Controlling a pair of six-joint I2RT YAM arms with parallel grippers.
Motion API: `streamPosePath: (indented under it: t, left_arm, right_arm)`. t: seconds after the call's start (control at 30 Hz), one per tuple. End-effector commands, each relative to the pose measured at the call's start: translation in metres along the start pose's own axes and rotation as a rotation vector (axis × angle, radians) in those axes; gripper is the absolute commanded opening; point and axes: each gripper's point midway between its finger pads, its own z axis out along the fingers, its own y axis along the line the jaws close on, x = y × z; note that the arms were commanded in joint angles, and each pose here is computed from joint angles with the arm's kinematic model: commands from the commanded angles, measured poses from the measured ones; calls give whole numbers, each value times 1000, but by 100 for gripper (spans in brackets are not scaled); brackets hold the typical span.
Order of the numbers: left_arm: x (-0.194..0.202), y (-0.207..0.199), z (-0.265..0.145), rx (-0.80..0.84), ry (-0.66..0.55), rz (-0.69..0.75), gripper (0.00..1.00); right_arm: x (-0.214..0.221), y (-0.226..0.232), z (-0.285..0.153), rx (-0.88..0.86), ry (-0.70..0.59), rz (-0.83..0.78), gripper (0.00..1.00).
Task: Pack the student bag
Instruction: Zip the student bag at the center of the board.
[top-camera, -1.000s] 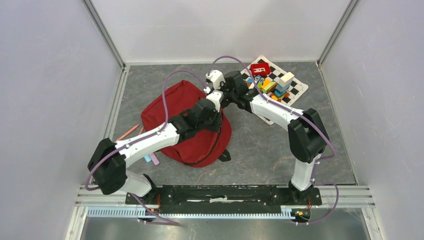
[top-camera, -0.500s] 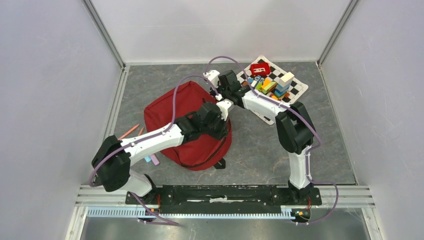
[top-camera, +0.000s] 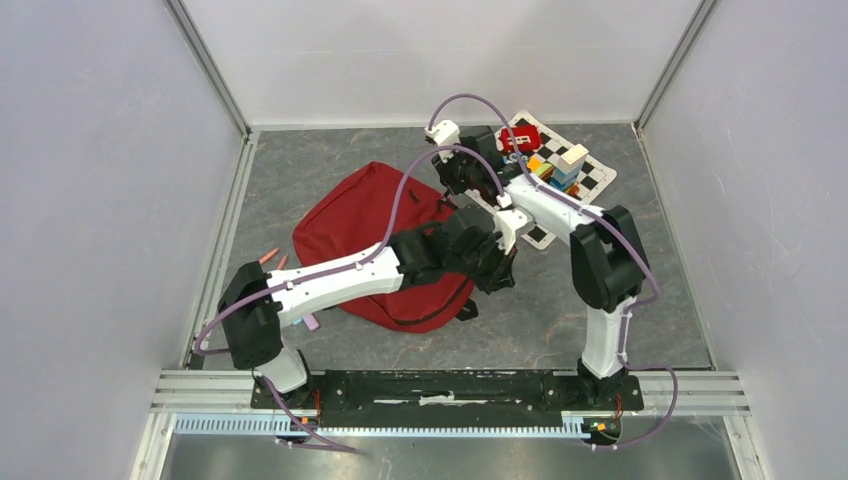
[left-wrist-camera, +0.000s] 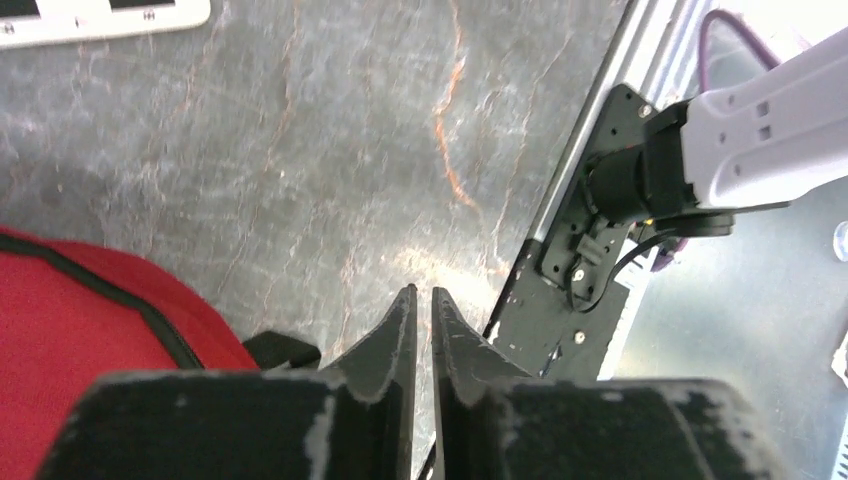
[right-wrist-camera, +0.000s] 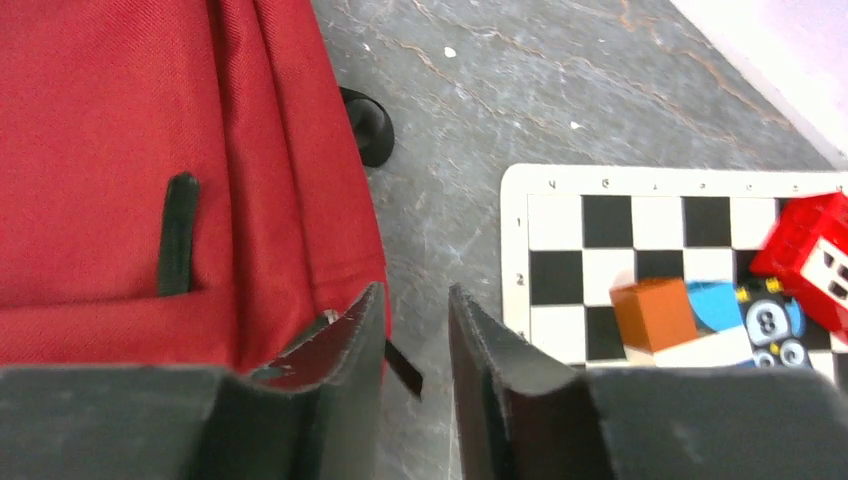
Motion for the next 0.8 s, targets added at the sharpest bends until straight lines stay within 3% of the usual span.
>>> streamPosePath:
  t: [0.0, 0.1, 0.3, 0.57, 0.77]
  left_arm:
    - [-52, 2, 0, -29, -113, -29, 29]
    - [-62, 12, -8, -103, -153, -44, 57]
    - [-60, 46, -50, -254, -201, -78, 86]
    - [-41, 126, -117, -408, -203, -202, 97]
    - [-45, 187, -146, -519, -206, -315, 99]
  right_arm:
    - [-63, -3, -60, 19, -199, -65, 47]
    - [-63, -15, -81, 64, -193, -62, 68]
    - [-52, -45, -104, 118, -144, 43, 77]
    - [-28, -60, -123, 123, -119, 203, 78]
    - [-8, -32, -124, 3, -97, 260, 77]
